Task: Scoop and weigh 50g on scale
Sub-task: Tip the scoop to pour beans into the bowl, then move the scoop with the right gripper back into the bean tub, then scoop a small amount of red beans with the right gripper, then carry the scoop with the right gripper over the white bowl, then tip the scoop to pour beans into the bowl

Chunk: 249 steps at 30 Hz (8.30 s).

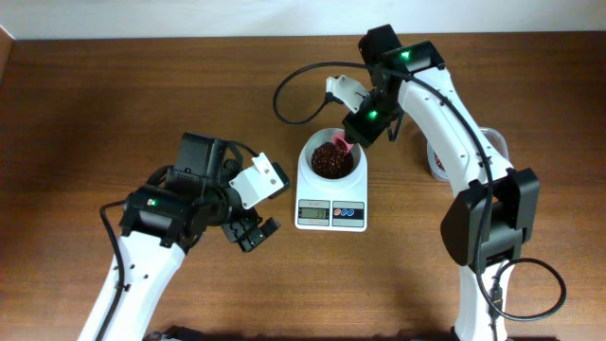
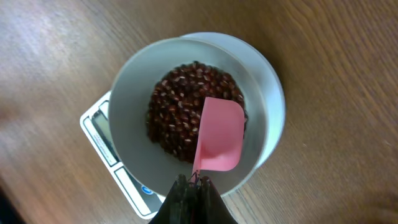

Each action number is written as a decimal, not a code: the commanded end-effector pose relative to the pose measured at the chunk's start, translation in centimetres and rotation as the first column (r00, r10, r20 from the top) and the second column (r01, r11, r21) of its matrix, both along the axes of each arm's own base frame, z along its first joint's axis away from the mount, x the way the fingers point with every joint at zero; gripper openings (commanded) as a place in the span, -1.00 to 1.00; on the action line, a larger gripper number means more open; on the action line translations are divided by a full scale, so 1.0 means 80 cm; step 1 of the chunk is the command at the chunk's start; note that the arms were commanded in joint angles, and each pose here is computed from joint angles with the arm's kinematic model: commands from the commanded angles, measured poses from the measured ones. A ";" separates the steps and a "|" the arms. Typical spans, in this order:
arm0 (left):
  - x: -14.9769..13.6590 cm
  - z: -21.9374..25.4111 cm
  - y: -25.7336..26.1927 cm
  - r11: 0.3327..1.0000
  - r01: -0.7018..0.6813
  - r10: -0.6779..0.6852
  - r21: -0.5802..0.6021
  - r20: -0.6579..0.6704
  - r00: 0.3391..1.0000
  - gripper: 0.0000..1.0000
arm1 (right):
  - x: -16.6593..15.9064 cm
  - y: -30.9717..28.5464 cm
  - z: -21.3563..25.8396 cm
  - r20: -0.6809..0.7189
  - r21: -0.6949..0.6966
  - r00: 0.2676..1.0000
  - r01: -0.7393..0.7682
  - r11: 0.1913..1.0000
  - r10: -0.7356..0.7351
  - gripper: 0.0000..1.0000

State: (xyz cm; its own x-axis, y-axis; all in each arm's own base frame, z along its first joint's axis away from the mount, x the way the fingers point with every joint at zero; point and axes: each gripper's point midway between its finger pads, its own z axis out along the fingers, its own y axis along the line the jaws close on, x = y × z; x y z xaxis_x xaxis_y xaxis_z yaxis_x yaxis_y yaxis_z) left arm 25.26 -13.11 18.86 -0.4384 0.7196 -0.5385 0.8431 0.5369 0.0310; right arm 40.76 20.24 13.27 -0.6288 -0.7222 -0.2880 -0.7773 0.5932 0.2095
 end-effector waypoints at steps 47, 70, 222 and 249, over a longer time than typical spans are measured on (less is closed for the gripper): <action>0.004 0.012 0.000 1.000 0.002 -0.002 -0.008 0.032 0.999 0.98 | -0.012 0.027 0.045 0.028 0.093 0.999 -0.027 0.995 0.025 -0.92; 0.004 0.012 0.000 1.000 0.002 -0.002 -0.008 0.032 0.999 0.98 | 0.048 -0.093 0.171 0.294 0.073 0.925 0.229 0.971 -0.240 -0.92; 0.004 0.012 0.000 1.000 0.002 -0.002 -0.008 0.032 0.999 0.98 | -0.017 -0.009 0.024 -0.275 0.343 0.941 0.286 0.895 -0.195 -0.92; 0.004 0.012 0.000 1.000 0.002 -0.002 -0.008 0.032 0.999 0.98 | -0.015 -0.022 0.024 -0.257 0.358 0.950 0.264 0.896 -0.177 -0.92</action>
